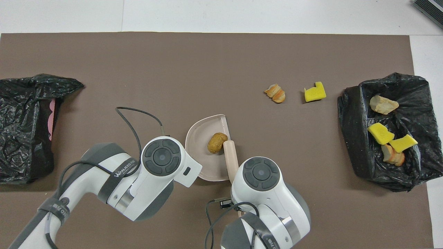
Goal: Sweep and dump trash in bin
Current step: 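Sweep the bread chunk into the dustpan with the right gripper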
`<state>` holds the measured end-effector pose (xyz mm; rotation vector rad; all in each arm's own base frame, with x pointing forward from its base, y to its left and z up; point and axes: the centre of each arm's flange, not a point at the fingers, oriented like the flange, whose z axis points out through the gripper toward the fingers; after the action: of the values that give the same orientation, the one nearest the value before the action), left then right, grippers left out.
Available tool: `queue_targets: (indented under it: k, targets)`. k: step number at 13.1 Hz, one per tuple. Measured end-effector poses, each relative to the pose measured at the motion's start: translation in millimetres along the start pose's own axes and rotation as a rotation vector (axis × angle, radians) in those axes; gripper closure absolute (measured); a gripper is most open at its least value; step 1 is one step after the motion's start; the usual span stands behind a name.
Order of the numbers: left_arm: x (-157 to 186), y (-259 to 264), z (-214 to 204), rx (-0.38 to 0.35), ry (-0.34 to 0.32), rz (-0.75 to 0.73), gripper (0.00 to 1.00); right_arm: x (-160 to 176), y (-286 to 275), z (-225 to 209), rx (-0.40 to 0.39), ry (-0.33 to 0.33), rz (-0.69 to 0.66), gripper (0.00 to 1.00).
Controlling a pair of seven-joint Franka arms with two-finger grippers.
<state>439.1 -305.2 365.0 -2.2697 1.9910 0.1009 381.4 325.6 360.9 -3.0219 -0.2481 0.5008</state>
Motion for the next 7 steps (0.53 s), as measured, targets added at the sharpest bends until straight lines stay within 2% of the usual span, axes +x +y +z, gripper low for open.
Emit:
queue_targets:
  k: [4, 7]
  targets:
    - [-1.1, -0.5, 2.0, 0.007, 0.010, -0.004, 0.69, 17.4, 25.5, -36.1, -0.039, 0.024, -0.175, 0.73]
    - [-1.1, -0.4, 2.2, 0.008, 0.010, -0.004, 0.69, 39.2, 67.3, -67.1, -0.096, 0.069, -0.183, 0.73]
